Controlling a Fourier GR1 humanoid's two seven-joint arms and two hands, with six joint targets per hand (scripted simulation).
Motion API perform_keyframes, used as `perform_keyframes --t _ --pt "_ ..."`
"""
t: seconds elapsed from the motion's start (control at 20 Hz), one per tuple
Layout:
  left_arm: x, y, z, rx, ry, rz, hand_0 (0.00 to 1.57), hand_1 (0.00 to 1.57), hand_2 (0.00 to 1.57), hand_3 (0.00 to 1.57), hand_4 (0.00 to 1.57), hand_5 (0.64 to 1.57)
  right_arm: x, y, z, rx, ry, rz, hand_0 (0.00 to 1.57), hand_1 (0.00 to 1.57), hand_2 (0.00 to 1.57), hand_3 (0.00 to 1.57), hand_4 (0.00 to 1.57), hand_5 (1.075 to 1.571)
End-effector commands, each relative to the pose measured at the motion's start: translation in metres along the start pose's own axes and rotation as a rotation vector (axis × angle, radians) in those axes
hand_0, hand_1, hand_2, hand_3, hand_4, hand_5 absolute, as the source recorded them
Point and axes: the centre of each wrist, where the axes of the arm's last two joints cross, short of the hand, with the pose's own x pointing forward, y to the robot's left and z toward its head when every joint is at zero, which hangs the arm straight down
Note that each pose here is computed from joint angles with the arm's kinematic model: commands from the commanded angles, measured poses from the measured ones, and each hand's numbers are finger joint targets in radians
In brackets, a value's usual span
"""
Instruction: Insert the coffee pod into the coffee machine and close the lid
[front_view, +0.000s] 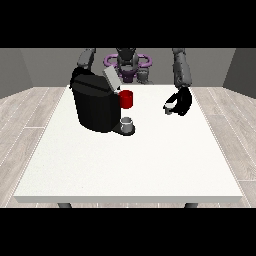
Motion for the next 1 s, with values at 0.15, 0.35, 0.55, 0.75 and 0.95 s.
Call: perform_keyframes --t 0.15,0.35,0.55,0.75,0.95 --pt "0.031 0.029 -0.023 0.004 -0.172 0.030 1.48 1.48 1.47 1.41 0.63 1.571 0.009 -0.007 -0.014 -0.003 -0.002 -0.002 0.00 0.00 0.00 0.00 0.43 1.571" --pt "0.057 0.022 -0.030 -0.083 -0.210 0.030 1.34 1.34 1.40 1.36 0.59 1.571 -0.024 -0.010 0.001 -0.043 0.121 0.008 0.00 0.00 0.00 0.00 0.44 1.571" --pt "0.086 0.052 -0.047 -0.055 -0.235 0.035 1.26 1.26 1.32 1.30 0.53 1.571 -0.004 -0.007 -0.019 -0.006 0.090 0.005 0.00 0.00 0.00 0.00 0.49 1.571" --pt "0.119 0.077 -0.057 -0.047 -0.282 0.014 1.23 1.23 1.32 1.29 0.57 1.571 -0.033 -0.008 -0.008 0.003 0.069 -0.002 0.00 0.00 0.00 0.00 0.44 1.571" --pt "0.124 0.054 -0.056 -0.066 -0.273 0.032 1.23 1.23 1.32 1.29 0.57 1.571 -0.024 -0.003 -0.011 -0.004 0.080 -0.014 0.00 0.00 0.00 0.00 0.49 1.571"
